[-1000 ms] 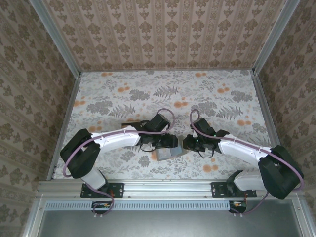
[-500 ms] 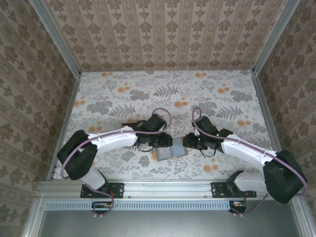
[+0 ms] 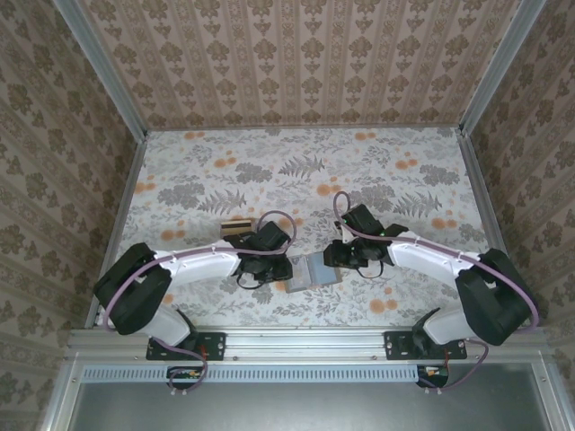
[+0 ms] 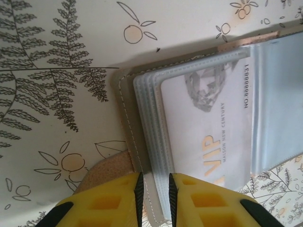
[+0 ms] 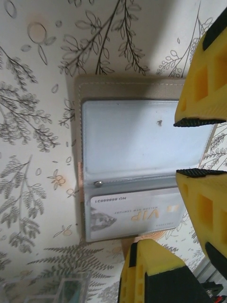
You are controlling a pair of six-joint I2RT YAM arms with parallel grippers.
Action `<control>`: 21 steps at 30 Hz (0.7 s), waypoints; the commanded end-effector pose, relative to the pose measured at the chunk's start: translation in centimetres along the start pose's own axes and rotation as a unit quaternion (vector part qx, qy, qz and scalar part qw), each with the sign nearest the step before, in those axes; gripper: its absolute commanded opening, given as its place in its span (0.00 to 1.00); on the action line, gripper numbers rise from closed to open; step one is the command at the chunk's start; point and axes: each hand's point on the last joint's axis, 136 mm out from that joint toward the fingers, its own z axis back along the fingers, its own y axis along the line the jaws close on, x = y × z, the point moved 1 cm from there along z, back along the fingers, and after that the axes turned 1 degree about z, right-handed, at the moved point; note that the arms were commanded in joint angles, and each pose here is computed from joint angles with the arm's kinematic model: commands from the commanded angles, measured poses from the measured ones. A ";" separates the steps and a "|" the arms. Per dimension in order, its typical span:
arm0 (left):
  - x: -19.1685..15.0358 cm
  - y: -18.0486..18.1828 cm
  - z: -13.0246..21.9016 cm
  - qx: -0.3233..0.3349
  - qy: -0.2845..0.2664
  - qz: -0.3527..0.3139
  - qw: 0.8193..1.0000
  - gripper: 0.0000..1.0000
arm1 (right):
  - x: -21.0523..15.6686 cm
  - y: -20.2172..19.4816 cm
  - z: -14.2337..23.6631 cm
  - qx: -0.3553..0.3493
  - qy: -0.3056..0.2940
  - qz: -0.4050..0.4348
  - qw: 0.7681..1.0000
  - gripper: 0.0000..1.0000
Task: Take the credit cards out of the card holder
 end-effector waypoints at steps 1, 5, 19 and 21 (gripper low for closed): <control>0.6 -0.2 -0.2 0.004 -0.009 0.004 1.000 0.23 | 0.1 2.5 -0.4 0.048 0.021 0.024 0.998 0.29; 0.5 0.1 -0.7 0.011 -0.003 0.000 1.000 0.23 | 0.3 4.0 -1.3 0.088 0.035 0.019 0.995 0.29; 0.1 1.2 -1.3 0.043 0.010 -0.004 0.999 0.19 | -0.2 4.6 -4.0 0.116 0.073 0.013 0.990 0.23; 0.0 1.2 -1.3 0.045 0.012 -0.006 0.999 0.19 | -0.2 4.5 -4.3 0.114 0.076 0.012 0.990 0.23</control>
